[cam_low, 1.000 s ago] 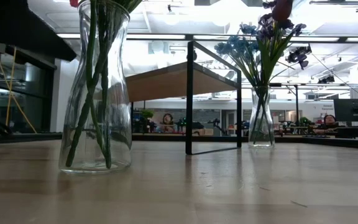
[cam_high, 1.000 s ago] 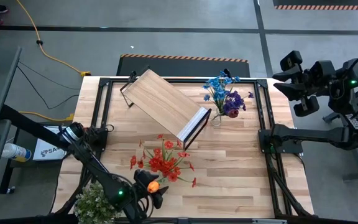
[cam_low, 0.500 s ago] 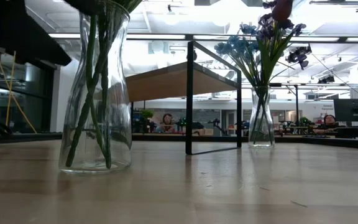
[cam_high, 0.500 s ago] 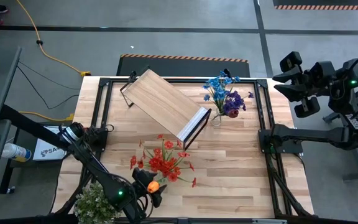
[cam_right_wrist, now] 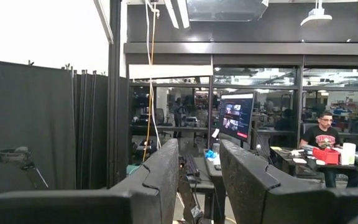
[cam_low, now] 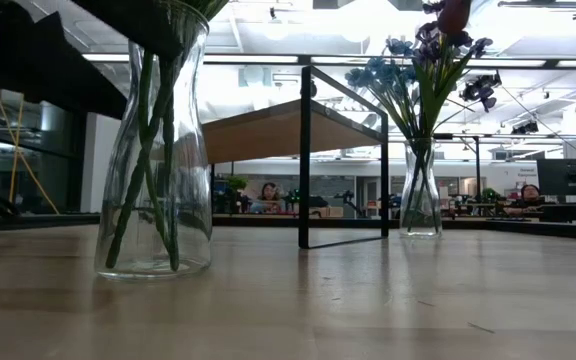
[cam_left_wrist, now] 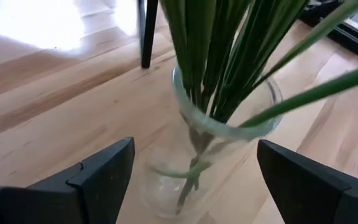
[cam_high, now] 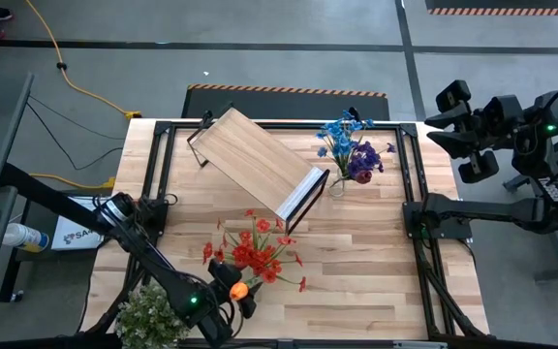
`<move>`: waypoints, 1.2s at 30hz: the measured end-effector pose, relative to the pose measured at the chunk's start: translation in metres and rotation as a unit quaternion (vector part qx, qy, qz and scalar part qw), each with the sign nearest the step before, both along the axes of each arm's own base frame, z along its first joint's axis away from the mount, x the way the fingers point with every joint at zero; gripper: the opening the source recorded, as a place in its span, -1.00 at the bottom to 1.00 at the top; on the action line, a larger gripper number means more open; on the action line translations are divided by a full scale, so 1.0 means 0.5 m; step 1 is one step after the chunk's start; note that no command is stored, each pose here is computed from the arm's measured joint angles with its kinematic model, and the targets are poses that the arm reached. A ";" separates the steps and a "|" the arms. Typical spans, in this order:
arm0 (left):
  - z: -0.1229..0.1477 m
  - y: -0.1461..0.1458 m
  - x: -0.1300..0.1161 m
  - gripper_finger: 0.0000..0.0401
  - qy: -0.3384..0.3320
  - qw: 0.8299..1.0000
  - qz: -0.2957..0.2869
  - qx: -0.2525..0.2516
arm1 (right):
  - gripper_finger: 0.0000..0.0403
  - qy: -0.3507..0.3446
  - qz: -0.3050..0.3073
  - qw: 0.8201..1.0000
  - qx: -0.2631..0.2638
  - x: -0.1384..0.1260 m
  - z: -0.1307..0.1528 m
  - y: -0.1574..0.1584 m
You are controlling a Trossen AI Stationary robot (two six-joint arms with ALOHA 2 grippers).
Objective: Pick and place flowers into a vace then onto a shelf
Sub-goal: Put the bottom transparent vase on the shelf
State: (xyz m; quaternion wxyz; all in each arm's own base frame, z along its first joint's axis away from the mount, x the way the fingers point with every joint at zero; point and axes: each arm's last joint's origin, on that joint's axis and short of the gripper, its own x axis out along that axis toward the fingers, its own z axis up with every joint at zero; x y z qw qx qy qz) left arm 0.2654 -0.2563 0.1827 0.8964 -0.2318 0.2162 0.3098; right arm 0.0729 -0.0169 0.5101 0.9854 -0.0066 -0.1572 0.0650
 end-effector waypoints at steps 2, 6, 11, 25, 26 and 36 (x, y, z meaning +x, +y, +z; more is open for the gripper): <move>0.000 0.004 0.001 0.85 0.005 1.000 0.000 0.008 | -0.45 0.000 0.000 1.000 0.000 0.000 0.000 0.000; 0.000 0.008 0.003 0.85 0.003 1.000 0.002 0.021 | -0.45 0.000 0.000 1.000 0.000 0.000 0.000 0.000; 0.001 0.013 0.006 0.85 -0.001 0.999 0.007 0.032 | -0.45 0.000 0.000 1.000 0.000 0.000 0.000 0.000; -0.036 0.010 0.023 0.85 -0.013 0.999 0.023 0.041 | -0.45 0.000 0.001 1.000 -0.001 0.000 0.000 0.000; -0.036 0.010 0.023 0.85 -0.014 0.999 0.023 0.042 | -0.45 0.000 0.000 1.000 -0.002 0.000 0.000 0.000; -0.034 0.019 0.033 0.85 -0.034 0.997 0.038 0.052 | -0.45 0.000 0.000 1.000 -0.004 0.000 0.000 0.000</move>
